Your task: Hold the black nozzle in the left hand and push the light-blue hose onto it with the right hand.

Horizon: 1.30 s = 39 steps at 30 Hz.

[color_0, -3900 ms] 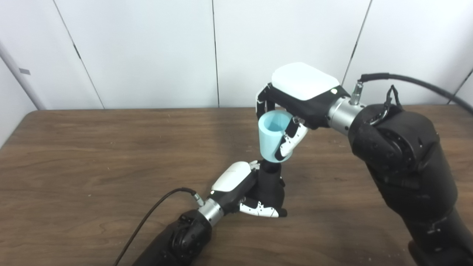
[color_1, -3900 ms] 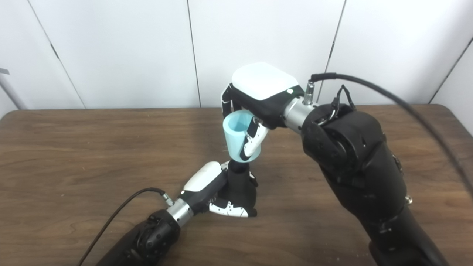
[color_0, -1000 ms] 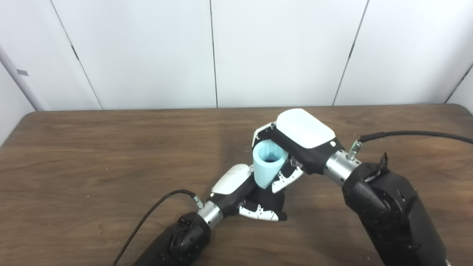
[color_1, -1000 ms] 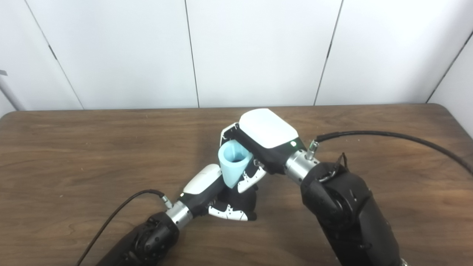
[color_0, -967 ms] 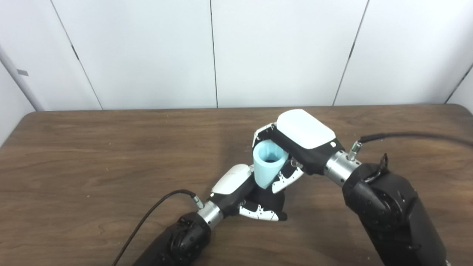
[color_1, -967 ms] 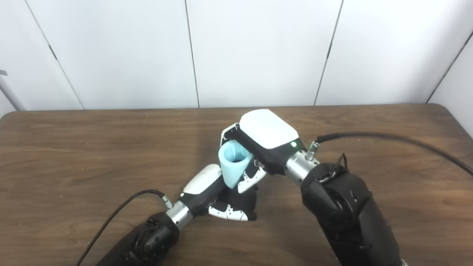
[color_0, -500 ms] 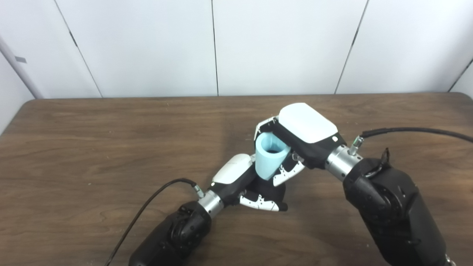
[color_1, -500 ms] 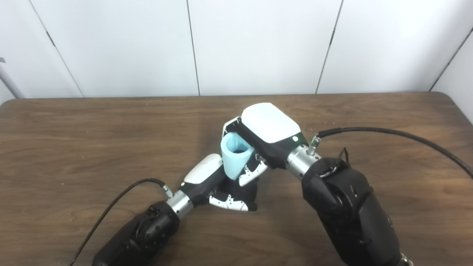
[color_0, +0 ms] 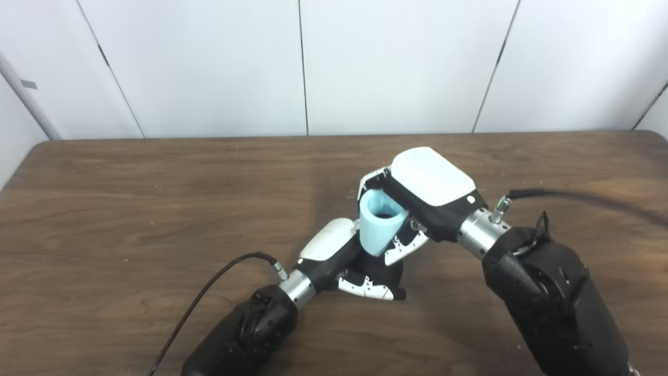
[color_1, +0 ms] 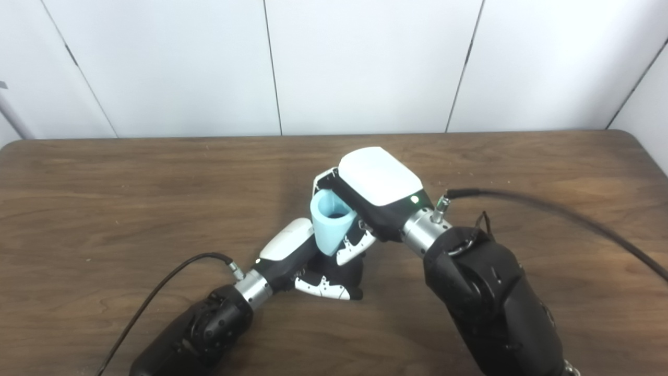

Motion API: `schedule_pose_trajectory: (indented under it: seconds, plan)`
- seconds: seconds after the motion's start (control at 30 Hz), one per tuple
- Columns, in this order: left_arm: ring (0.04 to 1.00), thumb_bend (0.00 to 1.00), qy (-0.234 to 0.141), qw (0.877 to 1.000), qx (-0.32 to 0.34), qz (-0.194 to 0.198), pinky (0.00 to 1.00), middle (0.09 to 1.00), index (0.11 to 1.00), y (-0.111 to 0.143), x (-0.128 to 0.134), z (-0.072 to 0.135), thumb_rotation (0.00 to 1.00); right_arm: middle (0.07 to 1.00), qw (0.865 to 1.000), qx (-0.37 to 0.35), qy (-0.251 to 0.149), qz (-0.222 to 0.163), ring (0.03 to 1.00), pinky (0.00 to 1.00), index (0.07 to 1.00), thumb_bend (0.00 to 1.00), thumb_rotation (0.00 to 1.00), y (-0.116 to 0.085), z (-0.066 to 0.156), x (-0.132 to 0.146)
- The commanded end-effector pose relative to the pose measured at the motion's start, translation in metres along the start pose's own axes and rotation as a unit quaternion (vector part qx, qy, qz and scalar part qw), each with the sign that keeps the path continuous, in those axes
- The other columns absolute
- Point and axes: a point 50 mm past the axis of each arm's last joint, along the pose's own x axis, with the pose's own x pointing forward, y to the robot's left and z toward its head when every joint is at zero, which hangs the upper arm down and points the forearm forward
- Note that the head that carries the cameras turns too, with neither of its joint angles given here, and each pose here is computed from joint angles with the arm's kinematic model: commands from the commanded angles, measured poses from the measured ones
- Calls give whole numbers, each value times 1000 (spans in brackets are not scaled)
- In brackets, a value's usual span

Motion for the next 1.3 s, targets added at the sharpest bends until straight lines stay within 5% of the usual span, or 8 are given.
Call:
schedule_pose_trajectory:
  seconds: [0.0, 0.57, 1.27]
  plan:
    - [847, 568, 113, 984, -10, -138, 807, 710, 499, -53, -45, -40, 437, 470, 999, -10, -8, 50, 213, 141, 484, 531, 0, 20, 0, -5]
    - [849, 568, 114, 983, -10, -141, 813, 709, 488, -51, -46, -40, 437, 470, 998, 8, -1, 62, 184, 109, 485, 531, 0, 32, -3, -5]
    - [848, 570, 115, 983, -10, -141, 814, 710, 487, -51, -47, -39, 440, 405, 997, -10, 23, 76, 298, 223, 522, 523, 9, 35, -6, -6]
